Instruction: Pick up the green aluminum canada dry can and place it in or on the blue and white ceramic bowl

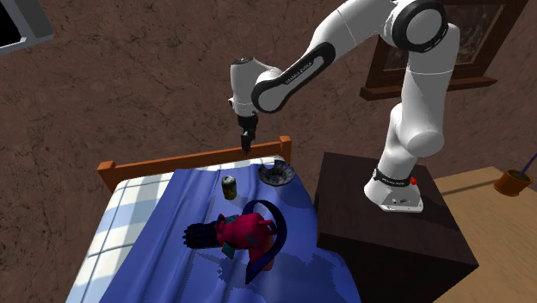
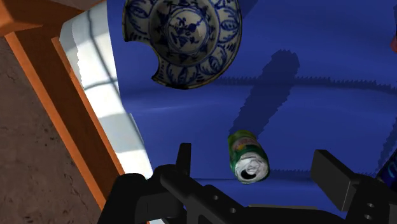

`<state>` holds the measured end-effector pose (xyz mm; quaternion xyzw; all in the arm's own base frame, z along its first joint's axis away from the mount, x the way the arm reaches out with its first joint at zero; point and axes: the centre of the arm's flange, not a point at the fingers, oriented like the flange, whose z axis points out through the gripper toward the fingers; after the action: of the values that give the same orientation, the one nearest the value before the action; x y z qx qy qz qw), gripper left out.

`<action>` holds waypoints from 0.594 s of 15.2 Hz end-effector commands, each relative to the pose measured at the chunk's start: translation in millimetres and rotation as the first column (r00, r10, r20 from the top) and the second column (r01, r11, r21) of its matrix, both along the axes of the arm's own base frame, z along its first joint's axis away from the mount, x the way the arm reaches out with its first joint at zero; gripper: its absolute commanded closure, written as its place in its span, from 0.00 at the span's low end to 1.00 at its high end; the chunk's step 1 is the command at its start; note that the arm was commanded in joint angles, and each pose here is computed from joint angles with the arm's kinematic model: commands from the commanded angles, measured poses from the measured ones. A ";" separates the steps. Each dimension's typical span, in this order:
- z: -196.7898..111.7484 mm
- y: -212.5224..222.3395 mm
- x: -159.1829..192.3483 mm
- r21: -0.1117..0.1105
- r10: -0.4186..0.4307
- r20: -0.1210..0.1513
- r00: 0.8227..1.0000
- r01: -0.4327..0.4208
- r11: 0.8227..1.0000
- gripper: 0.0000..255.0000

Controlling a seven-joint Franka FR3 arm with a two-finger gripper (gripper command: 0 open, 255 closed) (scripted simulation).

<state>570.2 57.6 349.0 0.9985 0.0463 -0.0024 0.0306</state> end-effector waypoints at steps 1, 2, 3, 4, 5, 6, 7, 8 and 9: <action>-23.4 6.2 15.1 0.003 -0.005 -0.010 1.000 0.005 1.000 0.00; -34.2 8.7 23.0 0.005 -0.007 -0.015 1.000 0.007 1.000 0.00; -45.0 11.3 30.8 0.006 -0.010 -0.021 1.000 0.010 1.000 0.00; -55.9 13.8 38.5 0.007 -0.012 -0.026 1.000 0.012 1.000 0.00; -66.9 16.4 46.2 0.009 -0.015 -0.031 0.999 0.015 1.000 0.00; -77.8 18.9 53.9 0.010 -0.017 -0.036 0.999 0.017 1.000 0.00; -88.8 21.4 61.5 0.011 -0.019 -0.041 0.999 0.020 1.000 0.00; -99.8 24.0 69.0 0.013 -0.022 -0.046 0.999 0.022 1.000 0.00; -110.9 26.5 76.5 0.014 -0.024 -0.051 0.998 0.025 1.000 0.00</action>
<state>641.1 79.1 248.9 0.9988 0.0364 -0.0254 0.0228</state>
